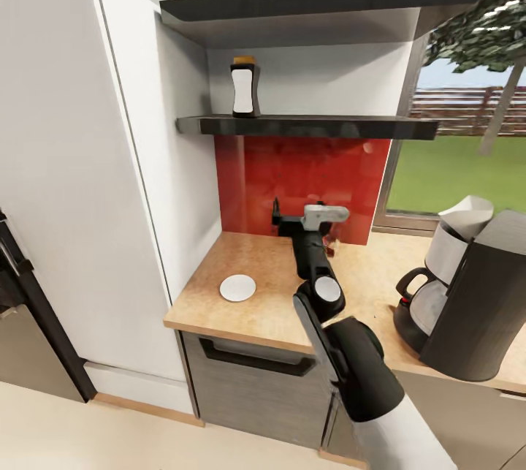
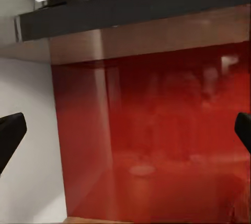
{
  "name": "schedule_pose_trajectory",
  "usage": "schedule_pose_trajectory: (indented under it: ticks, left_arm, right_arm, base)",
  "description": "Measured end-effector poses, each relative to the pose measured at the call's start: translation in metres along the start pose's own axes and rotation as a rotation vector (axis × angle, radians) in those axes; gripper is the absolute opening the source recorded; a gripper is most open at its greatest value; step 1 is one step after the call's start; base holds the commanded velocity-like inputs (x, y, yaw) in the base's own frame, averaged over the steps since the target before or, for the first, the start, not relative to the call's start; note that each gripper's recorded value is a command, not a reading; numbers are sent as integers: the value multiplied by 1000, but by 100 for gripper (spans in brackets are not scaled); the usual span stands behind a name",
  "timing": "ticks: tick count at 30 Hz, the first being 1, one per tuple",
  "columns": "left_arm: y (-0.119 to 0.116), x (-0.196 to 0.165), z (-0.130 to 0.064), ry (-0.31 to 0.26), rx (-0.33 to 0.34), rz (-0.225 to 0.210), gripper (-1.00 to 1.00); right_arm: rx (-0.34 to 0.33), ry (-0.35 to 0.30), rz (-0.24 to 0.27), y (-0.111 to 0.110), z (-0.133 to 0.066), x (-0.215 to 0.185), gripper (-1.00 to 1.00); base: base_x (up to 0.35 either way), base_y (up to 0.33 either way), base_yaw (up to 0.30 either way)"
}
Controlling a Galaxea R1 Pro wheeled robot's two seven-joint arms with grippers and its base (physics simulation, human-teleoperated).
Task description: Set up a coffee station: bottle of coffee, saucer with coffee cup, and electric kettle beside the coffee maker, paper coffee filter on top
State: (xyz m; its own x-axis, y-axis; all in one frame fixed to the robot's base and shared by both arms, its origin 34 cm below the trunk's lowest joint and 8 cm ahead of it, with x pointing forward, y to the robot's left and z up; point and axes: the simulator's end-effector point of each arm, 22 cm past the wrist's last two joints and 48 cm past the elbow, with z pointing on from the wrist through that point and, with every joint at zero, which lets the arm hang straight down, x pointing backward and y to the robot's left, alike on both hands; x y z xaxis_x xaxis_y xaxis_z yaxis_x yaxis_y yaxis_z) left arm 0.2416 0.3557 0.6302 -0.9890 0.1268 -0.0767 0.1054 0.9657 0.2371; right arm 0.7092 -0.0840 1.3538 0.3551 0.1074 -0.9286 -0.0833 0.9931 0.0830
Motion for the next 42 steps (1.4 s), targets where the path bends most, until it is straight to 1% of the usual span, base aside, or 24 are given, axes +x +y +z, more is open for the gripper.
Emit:
schedule_pose_trajectory:
  ticks: [2, 3, 5, 7, 9, 10, 13, 14, 15, 18, 19, 21, 22, 23, 26, 27, 31, 36, 39, 40, 42]
  left_arm:
    - [0, 0, 0, 1, 0, 0, 100]
    - [0, 1, 0, 1, 0, 0, 100]
    - [0, 1, 0, 1, -1, 0, 100]
    - [0, 1, 0, 1, -1, 0, 100]
    - [0, 1, 0, 1, -1, 0, 100]
    - [0, 3, 0, 4, -1, 1, 100]
    - [-1, 12, 0, 14, 1, 4, 100]
    - [-2, 19, 0, 23, 3, 6, 100]
    - [-2, 20, 0, 24, 3, 7, 100]
    - [-4, 24, 0, 30, 4, 8, 100]
    - [-4, 25, 0, 30, 4, 9, 100]
    - [-5, 30, 0, 38, 5, 10, 100]
    - [-5, 37, 0, 46, 6, 12, 100]
    - [-5, 40, 0, 50, 6, 13, 100]
    - [-6, 45, 0, 56, 7, 16, 100]
    - [-6, 49, -1, 62, 7, 17, 100]
    - [-4, 53, -1, 66, 4, 17, 100]
    - [-1, 56, 0, 70, -1, 12, 100]
    - [15, 60, 1, 78, -21, 10, 100]
    - [24, 62, 1, 81, -33, 6, 100]
    - [30, 63, 2, 83, -41, 4, 100]
  right_arm:
    - [13, -24, -24, -1, 18, -28, 100]
    - [18, -32, -29, -2, 22, -36, 100]
    - [42, -65, -46, -6, 37, -65, 100]
    - [59, -98, -51, -7, 48, -94, 100]
    - [63, -114, -52, -7, 55, -112, 100]
    - [69, -120, -57, -6, 65, -135, 100]
    - [81, -128, -68, -6, 75, -163, 100]
    - [88, -112, -93, -5, 87, -181, 100]
    - [89, -110, -101, -4, 91, -187, 100]
    - [108, -55, -162, -4, 126, -197, 100]
    - [112, -43, -171, -4, 132, -198, 100]
    - [124, 16, -195, -8, 155, -193, 100]
    - [129, 81, -194, -12, 173, -183, 100]
    - [129, 113, -187, -13, 181, -179, 100]
    - [129, 156, -167, -16, 192, -178, 100]
    - [130, 166, -156, -17, 198, -187, 100]
    - [127, 152, -146, -14, 202, -207, 100]
    - [113, 119, -133, -8, 200, -225, 100]
    - [108, 107, -130, -6, 199, -230, 100]
    - [107, 106, -130, -6, 198, -231, 100]
    - [106, 105, -130, -5, 198, -232, 100]
  base:
    - [0, 0, 0]
    - [0, 0, 0]
    - [0, 0, 0]
    - [0, 0, 0]
    - [0, 0, 0]
    - [0, 0, 0]
    - [0, 0, 0]
    - [0, 0, 0]
    - [0, 0, 0]
    - [0, 0, 0]
    - [0, 0, 0]
    - [0, 0, 0]
    - [0, 0, 0]
    - [0, 0, 0]
    - [6, 0, 0]
    - [56, 0, 0]
    - [150, 47, 0]
    - [261, 178, 0]
    - [271, 213, 0]
    - [253, 223, 0]
    - [125, 112, 0]
